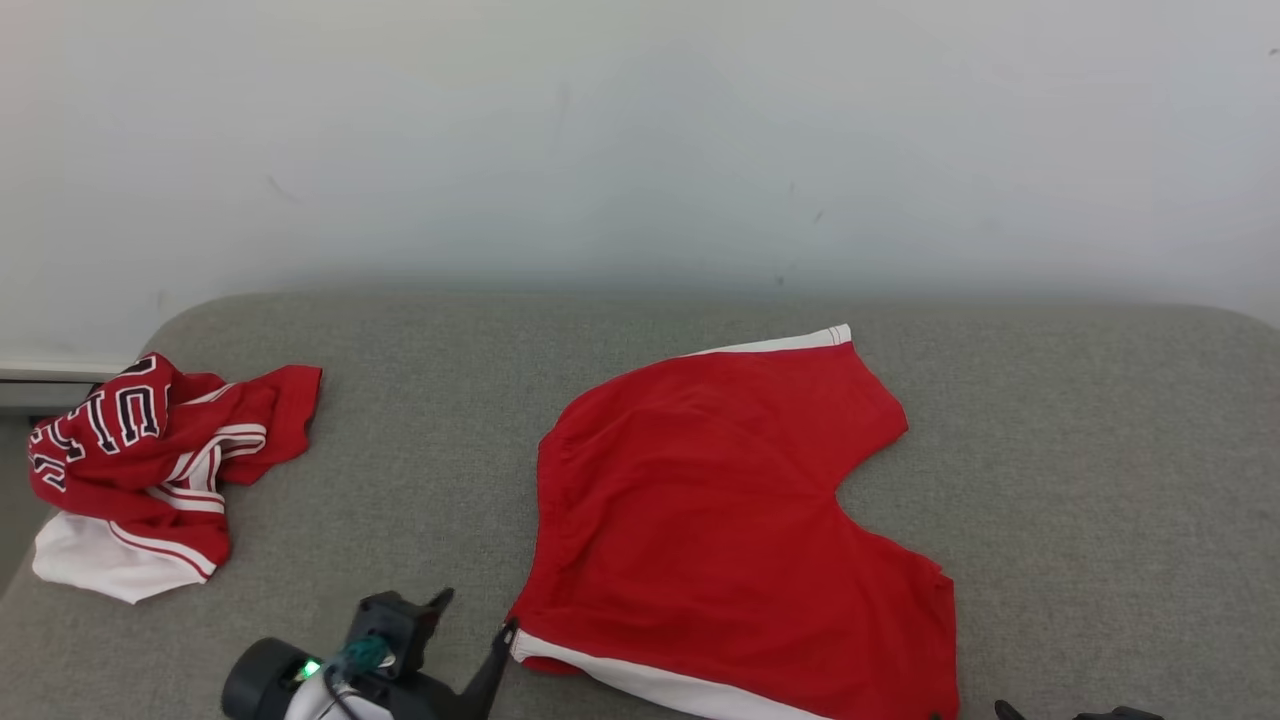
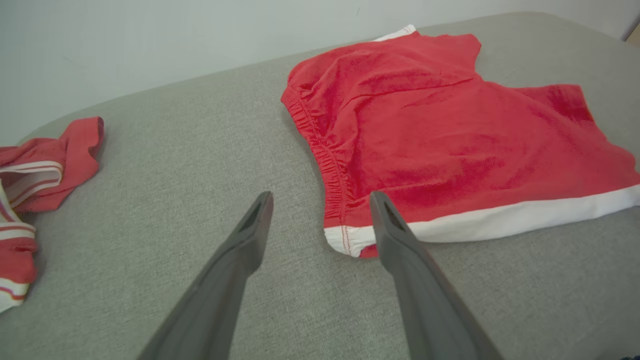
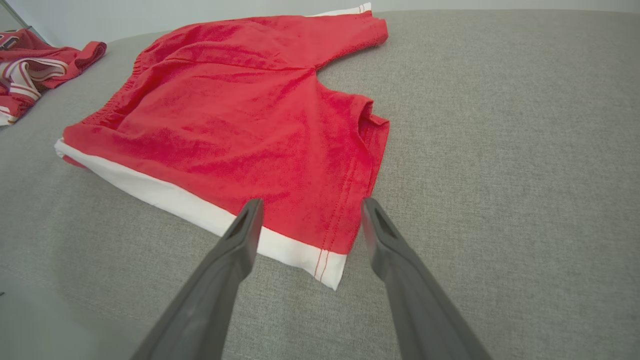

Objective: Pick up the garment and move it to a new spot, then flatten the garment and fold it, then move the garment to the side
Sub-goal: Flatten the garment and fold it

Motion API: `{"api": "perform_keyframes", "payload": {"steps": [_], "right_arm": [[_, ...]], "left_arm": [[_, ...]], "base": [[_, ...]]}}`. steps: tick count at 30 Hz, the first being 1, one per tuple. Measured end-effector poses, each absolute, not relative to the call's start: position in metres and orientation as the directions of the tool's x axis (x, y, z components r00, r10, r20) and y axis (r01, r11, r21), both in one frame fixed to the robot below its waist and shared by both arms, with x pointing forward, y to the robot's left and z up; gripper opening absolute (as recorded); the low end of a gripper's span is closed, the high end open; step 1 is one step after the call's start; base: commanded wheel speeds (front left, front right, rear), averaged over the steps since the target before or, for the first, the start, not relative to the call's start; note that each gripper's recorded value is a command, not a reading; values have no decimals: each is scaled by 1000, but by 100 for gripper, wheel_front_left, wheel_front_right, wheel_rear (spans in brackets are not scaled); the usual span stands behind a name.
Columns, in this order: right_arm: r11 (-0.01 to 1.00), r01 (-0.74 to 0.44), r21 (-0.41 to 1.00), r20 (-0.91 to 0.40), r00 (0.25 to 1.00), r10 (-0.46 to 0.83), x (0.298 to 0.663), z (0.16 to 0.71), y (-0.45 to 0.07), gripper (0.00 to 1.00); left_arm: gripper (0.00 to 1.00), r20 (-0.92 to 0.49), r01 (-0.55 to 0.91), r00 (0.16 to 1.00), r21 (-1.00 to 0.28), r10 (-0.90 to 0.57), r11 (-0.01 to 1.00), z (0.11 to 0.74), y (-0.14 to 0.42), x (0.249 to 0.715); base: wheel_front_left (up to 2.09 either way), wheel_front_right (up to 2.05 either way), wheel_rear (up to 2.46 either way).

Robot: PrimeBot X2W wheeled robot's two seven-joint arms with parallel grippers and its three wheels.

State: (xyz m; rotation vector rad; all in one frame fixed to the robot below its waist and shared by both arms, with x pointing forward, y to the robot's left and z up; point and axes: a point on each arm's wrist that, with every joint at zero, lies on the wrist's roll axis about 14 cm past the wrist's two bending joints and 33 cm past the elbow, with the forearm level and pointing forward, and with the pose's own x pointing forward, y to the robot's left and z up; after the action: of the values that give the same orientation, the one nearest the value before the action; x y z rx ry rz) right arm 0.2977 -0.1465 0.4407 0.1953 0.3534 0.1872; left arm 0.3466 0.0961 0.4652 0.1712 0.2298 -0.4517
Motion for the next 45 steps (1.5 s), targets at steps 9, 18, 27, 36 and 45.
{"api": "perform_keyframes", "payload": {"steps": [9, 18, 27, 36, 45], "right_arm": [[969, -149, 198, -480, 847, 229, 287, 412, -141, 100], [979, -101, 180, -555, 811, 186, 290, 400, -150, 100], [982, -85, 171, -606, 777, 172, 291, 387, -145, 100], [983, -76, 166, -632, 758, 165, 294, 381, -141, 100], [982, -70, 175, -653, 738, 169, 293, 375, -137, 100]], "left_arm": [[100, -519, 487, 771, 108, -369, 867, 423, 98, 355], [100, -667, 494, 674, 86, -319, 865, 399, 103, 360], [100, -714, 530, 611, 49, -341, 846, 393, 81, 363], [100, -754, 528, 570, 34, -325, 849, 382, 84, 359], [100, -715, 514, 597, -7, -364, 858, 399, 80, 374]], "base": [[0, 0, 0], [0, 0, 0], [0, 0, 0], [0, 0, 0], [0, 0, 0]]}}
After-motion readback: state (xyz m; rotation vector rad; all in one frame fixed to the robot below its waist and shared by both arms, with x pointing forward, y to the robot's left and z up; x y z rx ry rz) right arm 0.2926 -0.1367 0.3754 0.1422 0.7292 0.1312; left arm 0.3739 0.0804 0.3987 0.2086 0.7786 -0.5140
